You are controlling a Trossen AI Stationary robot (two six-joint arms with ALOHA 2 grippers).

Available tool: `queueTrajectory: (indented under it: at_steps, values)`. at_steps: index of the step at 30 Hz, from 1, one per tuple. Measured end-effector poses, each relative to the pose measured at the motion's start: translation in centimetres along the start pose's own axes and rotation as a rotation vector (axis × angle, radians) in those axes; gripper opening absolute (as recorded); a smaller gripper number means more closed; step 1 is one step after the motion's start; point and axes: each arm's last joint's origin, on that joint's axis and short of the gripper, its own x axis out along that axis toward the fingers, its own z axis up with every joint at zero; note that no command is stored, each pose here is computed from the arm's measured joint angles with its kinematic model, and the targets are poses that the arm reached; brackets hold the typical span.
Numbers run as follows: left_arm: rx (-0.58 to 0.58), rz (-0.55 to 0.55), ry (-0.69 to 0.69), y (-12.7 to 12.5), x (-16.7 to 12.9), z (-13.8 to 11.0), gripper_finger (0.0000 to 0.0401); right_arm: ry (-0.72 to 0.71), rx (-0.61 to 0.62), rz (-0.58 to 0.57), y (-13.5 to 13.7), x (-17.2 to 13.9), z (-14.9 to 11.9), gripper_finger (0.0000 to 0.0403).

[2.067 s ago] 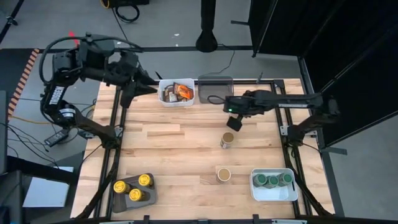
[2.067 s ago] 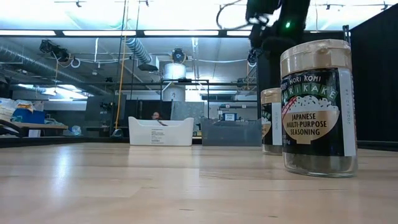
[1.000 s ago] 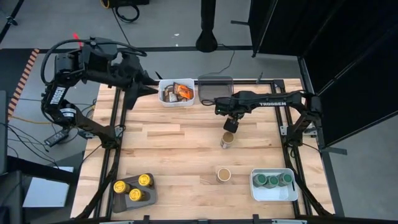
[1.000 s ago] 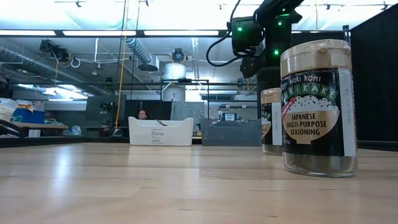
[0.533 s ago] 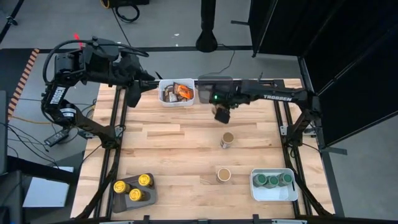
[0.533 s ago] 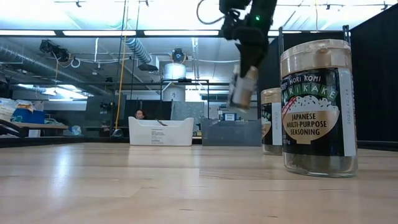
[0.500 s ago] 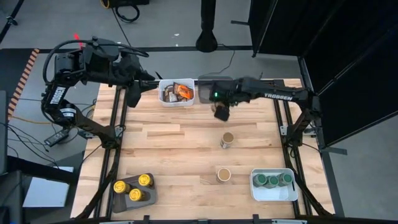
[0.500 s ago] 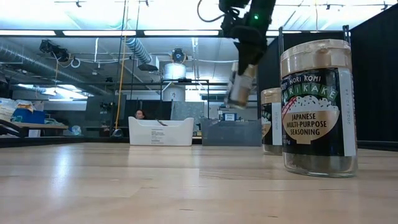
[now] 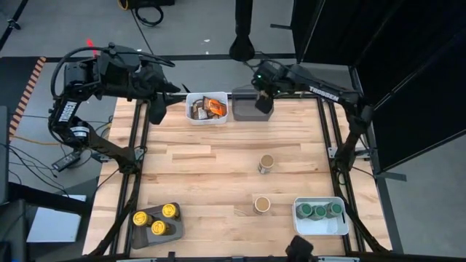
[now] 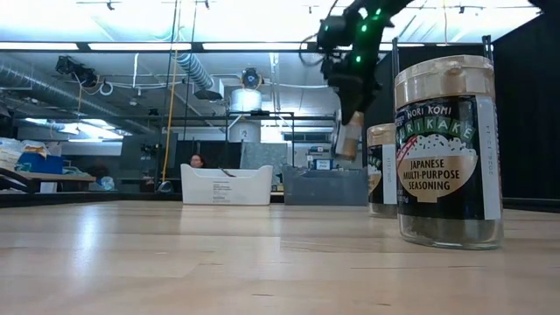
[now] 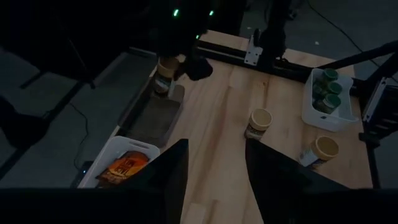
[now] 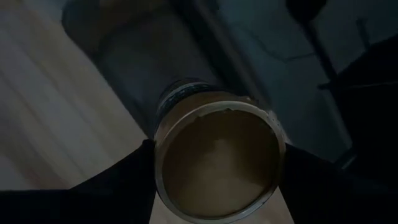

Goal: Sort spices by type
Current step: Put the brown seasoning bottle into the top black bin

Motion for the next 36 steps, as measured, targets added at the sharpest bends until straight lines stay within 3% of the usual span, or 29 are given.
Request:
queueTrajectory:
  at_steps: [11, 19, 22, 24, 31, 36]
  values:
    - [-0.027, 0.020, 0.002, 0.1, 0.2, 0.1, 0.0163, 0.239, -0.176, 0.029, 1.1, 8.3, 0.5, 0.0284]
    - [-0.054, 0.021, 0.002, 0.1, 0.2, 0.1, 0.0163, 0.242, -0.253, 0.051, 1.3, 9.2, 0.7, 0.0295]
    - [-0.054, 0.021, 0.003, 0.1, 0.2, 0.1, 0.0163, 0.232, -0.274, 0.056, 1.1, 8.7, 0.9, 0.0363]
    - [-0.054, 0.022, 0.002, 0.1, 0.2, 0.1, 0.0163, 0.210, -0.269, 0.053, 0.9, 7.8, 1.5, 0.0382]
    - [-0.054, 0.025, 0.007, 0.1, 0.2, 0.0, 0.0163, 0.070, -0.286, 0.076, -0.1, 2.5, 4.1, 0.0313]
    - [-0.053, 0.026, 0.017, 0.1, 0.2, -0.1, 0.0163, 0.044, -0.248, 0.357, 1.4, -3.6, 4.1, 0.0309]
